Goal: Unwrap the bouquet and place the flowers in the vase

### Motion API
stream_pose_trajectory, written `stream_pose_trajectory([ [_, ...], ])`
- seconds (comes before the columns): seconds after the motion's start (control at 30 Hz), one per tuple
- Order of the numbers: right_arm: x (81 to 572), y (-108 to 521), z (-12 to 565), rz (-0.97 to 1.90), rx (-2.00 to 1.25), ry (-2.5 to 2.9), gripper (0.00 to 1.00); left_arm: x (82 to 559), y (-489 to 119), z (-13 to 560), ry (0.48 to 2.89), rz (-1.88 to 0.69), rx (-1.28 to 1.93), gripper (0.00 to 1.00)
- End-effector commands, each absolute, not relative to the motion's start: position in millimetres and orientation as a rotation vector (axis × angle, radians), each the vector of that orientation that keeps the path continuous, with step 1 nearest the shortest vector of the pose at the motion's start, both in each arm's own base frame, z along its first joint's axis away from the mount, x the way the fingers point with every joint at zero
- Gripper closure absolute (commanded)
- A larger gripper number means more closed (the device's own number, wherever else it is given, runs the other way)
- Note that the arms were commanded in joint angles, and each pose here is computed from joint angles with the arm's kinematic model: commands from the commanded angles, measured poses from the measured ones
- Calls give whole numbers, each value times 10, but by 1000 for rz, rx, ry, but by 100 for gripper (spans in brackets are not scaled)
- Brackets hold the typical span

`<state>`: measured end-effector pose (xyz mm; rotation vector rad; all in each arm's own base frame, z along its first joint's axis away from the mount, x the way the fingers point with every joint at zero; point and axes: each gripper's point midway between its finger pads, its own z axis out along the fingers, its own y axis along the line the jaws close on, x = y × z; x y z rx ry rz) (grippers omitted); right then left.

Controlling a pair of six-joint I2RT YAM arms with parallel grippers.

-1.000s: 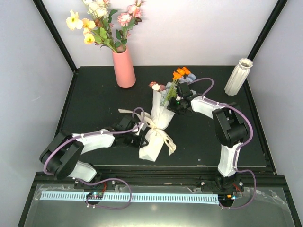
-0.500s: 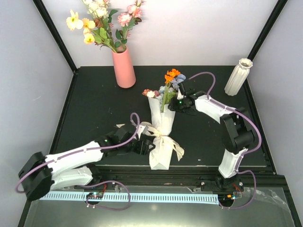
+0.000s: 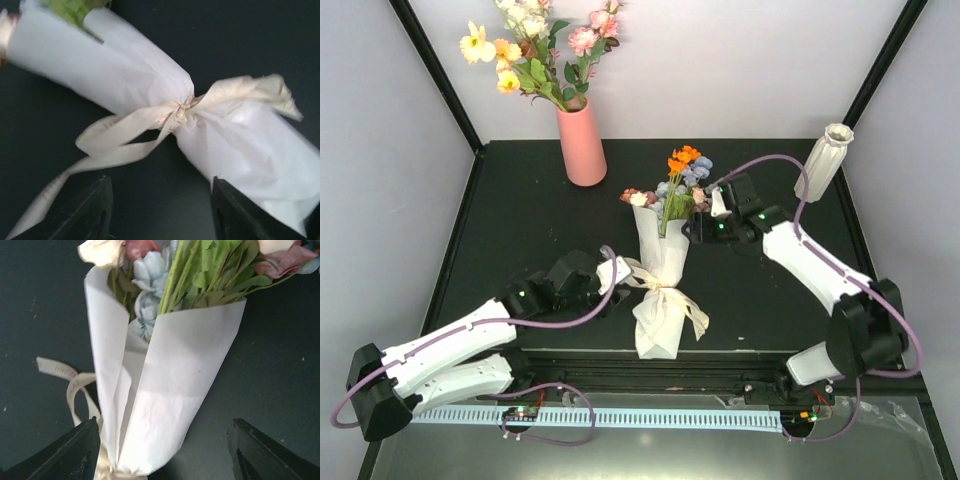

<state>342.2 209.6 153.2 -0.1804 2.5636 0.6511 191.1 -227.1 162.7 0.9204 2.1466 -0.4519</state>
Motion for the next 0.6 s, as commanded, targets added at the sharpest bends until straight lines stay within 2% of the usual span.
stream_pose_trajectory([
  [0.0,3135,2016,1610,703,-207,2537,28,1883,-2401,1530,1755,-263,1441,50],
  [0.13,2919,1973,1615,761,-192,2515,25,1867,-2441,1245,1678,-265,1630,49],
  [0.37,2691,1931,1609,828,-180,2487,25,2100,-2572,1082,1709,-395,1686,51],
  [0.57,2631,1935,1677,853,-197,2461,25,2316,-2646,825,1769,-410,1722,53],
])
